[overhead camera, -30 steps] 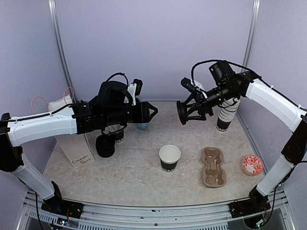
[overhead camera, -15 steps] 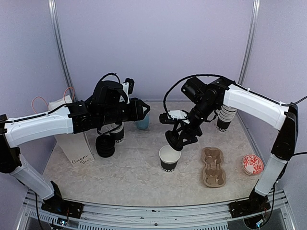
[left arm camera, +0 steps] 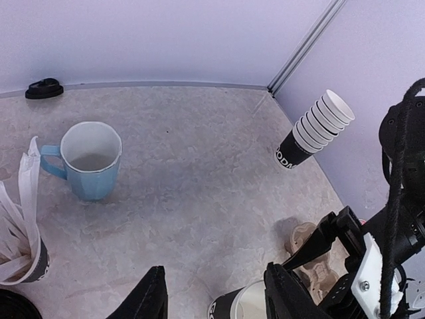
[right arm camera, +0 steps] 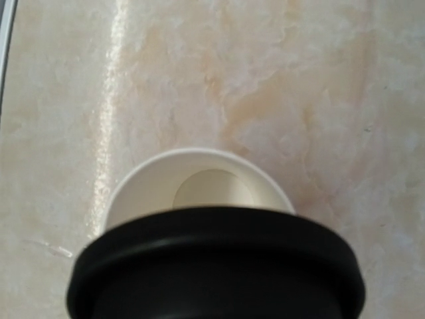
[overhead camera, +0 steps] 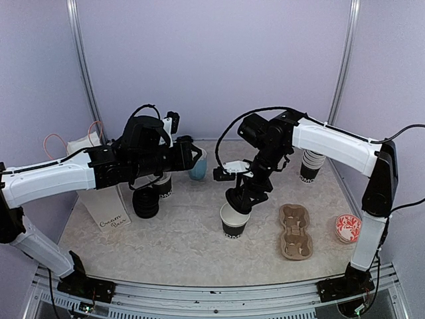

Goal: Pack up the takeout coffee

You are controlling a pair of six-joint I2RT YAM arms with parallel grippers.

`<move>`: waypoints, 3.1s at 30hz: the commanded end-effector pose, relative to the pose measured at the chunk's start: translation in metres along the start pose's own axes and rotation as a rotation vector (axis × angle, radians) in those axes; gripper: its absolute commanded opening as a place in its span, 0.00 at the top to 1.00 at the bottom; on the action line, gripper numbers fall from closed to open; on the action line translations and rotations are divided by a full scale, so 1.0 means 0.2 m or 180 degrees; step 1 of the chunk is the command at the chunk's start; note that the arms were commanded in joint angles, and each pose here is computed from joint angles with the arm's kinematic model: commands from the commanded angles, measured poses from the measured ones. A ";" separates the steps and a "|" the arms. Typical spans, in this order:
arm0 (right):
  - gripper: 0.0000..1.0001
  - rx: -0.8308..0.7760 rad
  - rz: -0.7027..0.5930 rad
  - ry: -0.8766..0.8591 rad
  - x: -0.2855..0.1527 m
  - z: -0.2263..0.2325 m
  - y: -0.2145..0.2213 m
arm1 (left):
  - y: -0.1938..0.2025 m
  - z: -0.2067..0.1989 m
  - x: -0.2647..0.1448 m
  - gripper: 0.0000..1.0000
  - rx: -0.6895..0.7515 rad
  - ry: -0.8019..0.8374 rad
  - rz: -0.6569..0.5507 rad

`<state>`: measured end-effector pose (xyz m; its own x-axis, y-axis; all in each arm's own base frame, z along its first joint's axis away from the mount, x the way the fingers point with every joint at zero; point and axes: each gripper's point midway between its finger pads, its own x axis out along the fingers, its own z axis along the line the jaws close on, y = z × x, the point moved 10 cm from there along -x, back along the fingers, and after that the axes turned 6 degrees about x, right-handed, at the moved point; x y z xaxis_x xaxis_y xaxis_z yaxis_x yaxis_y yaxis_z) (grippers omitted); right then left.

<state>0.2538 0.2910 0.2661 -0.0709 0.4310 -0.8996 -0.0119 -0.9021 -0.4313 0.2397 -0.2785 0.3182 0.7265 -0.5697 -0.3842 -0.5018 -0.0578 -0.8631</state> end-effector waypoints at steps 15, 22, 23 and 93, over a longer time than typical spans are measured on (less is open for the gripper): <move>0.32 -0.0013 0.0270 -0.0089 0.12 0.02 -0.02 | -0.01 0.06 -0.01 0.50 -0.0047 -0.0025 -0.0087; 0.31 -0.0006 0.0287 -0.0076 0.15 0.02 -0.04 | 0.00 0.07 -0.01 0.50 -0.0060 -0.0037 -0.0079; 0.30 0.0004 0.0296 -0.0079 0.16 0.02 -0.04 | 0.01 0.08 -0.01 0.50 -0.0060 -0.0050 -0.0075; 0.51 0.2192 -0.0824 -0.1136 0.32 -0.20 0.47 | 0.73 -0.05 0.39 0.73 -0.0239 0.0501 0.2117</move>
<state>0.2843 0.2299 0.1825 -0.2970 0.7418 -0.6012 -0.6659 -0.6122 -0.4264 0.2218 -0.3498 0.1963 0.2099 -0.7291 -0.6514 -0.8298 0.2194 -0.5130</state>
